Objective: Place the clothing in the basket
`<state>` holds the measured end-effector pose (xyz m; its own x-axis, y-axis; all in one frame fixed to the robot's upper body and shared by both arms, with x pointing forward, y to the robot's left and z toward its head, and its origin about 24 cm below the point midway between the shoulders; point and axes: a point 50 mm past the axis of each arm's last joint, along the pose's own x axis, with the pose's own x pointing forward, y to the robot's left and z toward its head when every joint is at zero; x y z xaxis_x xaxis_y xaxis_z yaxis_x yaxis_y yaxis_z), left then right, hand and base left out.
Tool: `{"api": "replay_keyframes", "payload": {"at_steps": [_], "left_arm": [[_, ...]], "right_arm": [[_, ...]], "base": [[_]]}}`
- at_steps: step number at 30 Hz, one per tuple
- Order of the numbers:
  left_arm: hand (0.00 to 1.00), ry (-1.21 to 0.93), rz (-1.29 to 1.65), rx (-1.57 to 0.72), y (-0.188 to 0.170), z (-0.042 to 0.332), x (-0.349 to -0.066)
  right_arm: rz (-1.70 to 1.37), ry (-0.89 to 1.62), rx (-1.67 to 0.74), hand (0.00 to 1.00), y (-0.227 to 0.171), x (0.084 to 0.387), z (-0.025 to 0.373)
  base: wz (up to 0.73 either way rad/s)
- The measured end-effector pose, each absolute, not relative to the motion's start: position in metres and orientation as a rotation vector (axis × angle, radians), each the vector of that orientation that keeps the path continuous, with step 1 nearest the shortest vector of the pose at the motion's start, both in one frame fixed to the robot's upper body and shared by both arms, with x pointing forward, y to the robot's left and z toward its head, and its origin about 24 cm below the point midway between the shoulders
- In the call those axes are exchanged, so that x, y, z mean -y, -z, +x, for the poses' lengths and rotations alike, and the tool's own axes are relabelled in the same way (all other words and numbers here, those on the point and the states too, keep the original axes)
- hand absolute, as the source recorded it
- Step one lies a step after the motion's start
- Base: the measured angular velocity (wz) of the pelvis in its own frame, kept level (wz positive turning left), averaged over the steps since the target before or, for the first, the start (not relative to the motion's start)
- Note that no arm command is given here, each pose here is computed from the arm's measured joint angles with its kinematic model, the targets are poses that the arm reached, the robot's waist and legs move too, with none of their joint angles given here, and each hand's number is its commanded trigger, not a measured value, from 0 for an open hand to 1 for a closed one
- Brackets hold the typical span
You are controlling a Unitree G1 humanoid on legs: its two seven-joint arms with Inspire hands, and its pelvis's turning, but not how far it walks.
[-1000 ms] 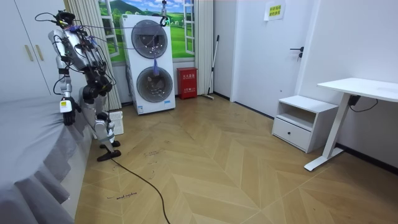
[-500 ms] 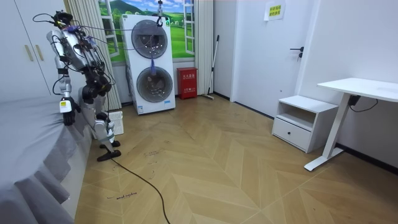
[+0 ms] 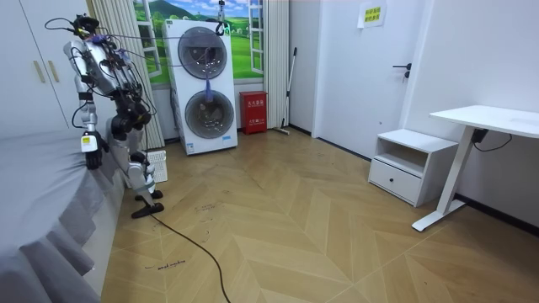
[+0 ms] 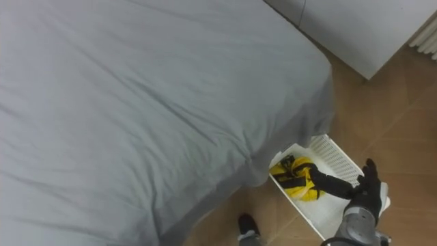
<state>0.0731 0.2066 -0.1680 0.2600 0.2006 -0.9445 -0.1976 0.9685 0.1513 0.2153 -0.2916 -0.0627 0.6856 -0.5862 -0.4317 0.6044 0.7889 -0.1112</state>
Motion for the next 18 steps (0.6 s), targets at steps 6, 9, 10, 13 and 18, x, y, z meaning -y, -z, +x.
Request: {"api": "replay_keyframes", "payload": {"at_steps": [6, 9, 10, 13, 18], "left_arm": [[0.00, -0.253, -0.014, -1.283, 0.169, 0.065, -0.208], [0.00, -0.252, -0.024, -1.270, 0.168, 0.061, -0.210], [0.00, -0.249, -0.018, -1.266, 0.168, 0.059, -0.212], [0.00, -0.224, 0.029, -1.266, 0.167, 0.052, -0.216], [0.00, -0.192, 0.105, -1.239, 0.165, 0.051, -0.220]], "right_arm": [[0.048, 0.669, -0.559, 0.00, 0.084, 0.293, 0.184], [0.066, 0.660, -0.629, 0.00, 0.098, 0.292, 0.157], [0.075, 0.653, -0.661, 0.00, 0.104, 0.290, 0.147], [0.080, 0.619, -0.758, 0.00, 0.119, 0.282, 0.123], [0.107, 0.524, -0.947, 0.00, 0.143, 0.263, 0.091]], "base": [[0.16], [0.34], [0.39], [0.46], [0.38]]}}
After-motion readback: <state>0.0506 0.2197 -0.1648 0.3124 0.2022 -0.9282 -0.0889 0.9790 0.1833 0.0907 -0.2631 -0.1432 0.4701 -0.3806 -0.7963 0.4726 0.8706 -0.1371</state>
